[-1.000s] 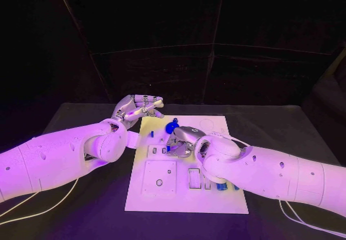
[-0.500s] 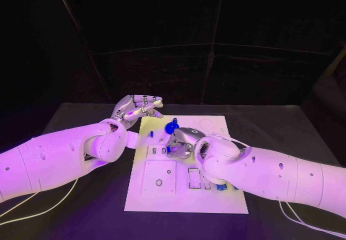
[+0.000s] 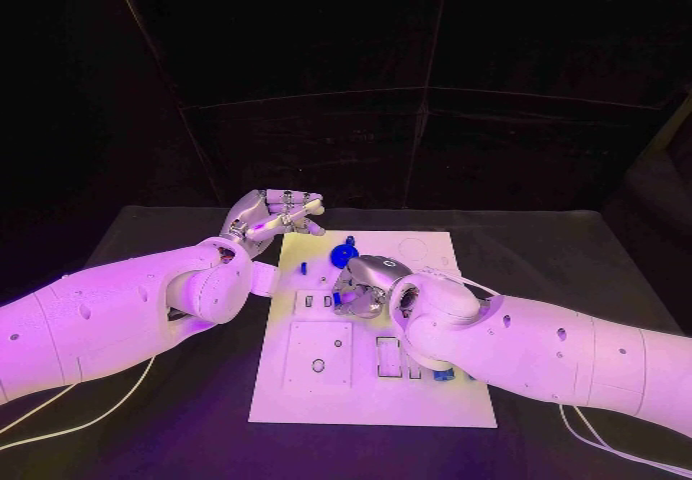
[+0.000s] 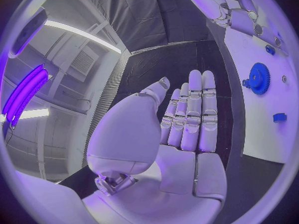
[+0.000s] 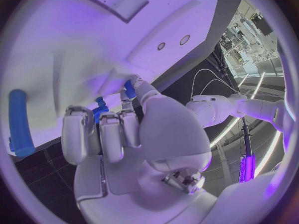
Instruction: Assemble the parts on the task board
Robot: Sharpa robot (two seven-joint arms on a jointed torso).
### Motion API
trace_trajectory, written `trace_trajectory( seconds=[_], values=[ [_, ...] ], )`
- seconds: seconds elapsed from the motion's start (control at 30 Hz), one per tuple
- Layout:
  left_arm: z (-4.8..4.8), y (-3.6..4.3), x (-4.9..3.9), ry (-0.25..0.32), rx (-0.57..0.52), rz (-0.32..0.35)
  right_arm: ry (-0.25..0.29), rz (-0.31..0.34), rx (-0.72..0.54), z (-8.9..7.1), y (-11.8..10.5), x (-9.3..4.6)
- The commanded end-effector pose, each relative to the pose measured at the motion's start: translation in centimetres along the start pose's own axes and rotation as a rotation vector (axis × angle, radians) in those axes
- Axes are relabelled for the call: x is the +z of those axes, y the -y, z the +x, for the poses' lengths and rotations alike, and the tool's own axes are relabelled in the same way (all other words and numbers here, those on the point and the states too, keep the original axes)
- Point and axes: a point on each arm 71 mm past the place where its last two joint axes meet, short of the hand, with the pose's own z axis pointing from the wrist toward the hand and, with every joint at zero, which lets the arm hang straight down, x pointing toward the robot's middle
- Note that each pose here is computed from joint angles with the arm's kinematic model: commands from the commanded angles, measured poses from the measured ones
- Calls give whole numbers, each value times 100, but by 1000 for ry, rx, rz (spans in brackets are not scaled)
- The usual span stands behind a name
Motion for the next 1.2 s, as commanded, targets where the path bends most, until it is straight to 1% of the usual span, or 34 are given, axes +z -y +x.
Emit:
trace_trajectory(
  seconds=[0.03, 0.2, 0.33, 0.4, 0.57, 0.63, 0.67, 0.7, 0.77, 0.87, 0.9, 0.93, 1.03, 1.1, 1.17, 1.2],
  values=[
    [8, 13, 6, -9, -5, 6, 20, 12, 0, -3, 12, -4],
    [6, 12, 7, -10, -5, 6, 63, 5, 21, -24, 2, -26],
    [-4, 10, 5, -10, -5, 4, 115, -20, 45, -64, -12, -101],
    [-10, 8, 4, -10, -6, 2, 131, -37, 54, -84, -17, -144],
    [-33, 0, 3, -6, -3, -8, 149, -87, 68, -155, -28, -310],
    [-57, -9, 3, 2, 3, -19, 156, -117, 66, -227, -31, -388],
    [-75, -20, 2, 4, 20, -33, 159, -142, 69, -302, -29, -444],
    [-86, -30, -1, 0, 41, -47, 154, -159, 73, -354, -20, -483],
    [-100, -63, -13, -22, 100, -98, 127, -185, 88, -457, 20, -551],
    [-111, -115, -34, -48, 178, -177, 103, -190, 135, -608, 112, -612],
    [-112, -137, -43, -62, 209, -210, 99, -184, 160, -674, 164, -636],
    [-112, -146, -47, -69, 221, -223, 99, -180, 170, -700, 185, -645],
    [-104, -218, -81, -127, 313, -328, 107, -140, 248, -860, 361, -697],
    [-97, -253, -103, -163, 372, -383, 118, -118, 279, -936, 454, -713],
    [-79, -293, -131, -224, 483, -467, 139, -85, 309, -1029, 580, -726],
    [-69, -300, -135, -247, 532, -495, 146, -75, 317, -1059, 623, -729]
  ],
)
